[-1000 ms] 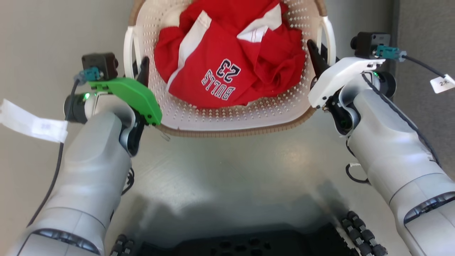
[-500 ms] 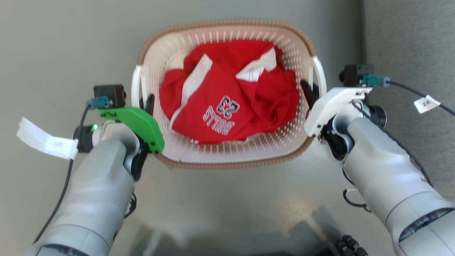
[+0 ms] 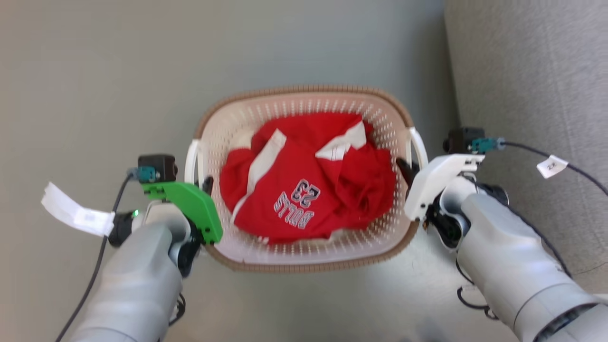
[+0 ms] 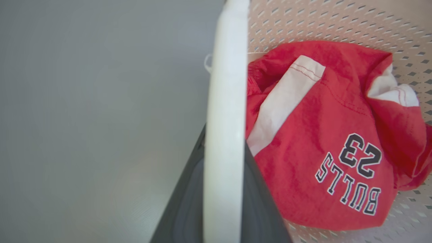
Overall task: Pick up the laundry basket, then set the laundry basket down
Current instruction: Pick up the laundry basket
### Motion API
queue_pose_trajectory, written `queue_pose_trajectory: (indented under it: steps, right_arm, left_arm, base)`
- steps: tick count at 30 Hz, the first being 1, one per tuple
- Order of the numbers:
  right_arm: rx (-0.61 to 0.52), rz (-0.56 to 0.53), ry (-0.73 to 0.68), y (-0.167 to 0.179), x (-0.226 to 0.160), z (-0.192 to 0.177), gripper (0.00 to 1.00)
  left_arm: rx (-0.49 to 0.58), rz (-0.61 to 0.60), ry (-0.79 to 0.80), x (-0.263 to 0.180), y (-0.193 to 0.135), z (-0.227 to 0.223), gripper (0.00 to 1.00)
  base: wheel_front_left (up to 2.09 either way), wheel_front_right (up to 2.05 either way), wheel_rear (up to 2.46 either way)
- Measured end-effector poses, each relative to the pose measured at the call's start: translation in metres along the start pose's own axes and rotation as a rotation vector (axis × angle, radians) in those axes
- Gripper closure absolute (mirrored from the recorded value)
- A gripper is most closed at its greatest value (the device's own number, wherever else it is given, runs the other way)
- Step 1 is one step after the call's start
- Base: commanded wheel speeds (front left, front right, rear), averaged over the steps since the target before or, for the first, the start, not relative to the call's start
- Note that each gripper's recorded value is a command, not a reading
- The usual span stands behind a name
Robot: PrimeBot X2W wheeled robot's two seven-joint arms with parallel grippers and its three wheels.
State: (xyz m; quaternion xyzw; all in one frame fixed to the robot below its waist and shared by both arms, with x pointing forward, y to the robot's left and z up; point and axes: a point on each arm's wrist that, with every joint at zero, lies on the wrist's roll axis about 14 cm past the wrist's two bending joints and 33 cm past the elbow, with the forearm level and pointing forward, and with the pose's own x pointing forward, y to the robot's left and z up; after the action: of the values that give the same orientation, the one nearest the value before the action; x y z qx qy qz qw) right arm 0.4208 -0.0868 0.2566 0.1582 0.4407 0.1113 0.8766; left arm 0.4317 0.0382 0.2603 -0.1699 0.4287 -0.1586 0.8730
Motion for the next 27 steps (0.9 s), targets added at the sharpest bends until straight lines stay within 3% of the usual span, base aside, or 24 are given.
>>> queue_pose_trajectory:
  steps: [27]
  right_arm:
    - [0.02,0.017,0.103,0.027,-0.092,-0.043,1.0]
  left_arm:
    - [0.001,-0.024,0.077,-0.092,-0.038,-0.043,1.0]
  base:
    - [0.0,0.0,0.0]
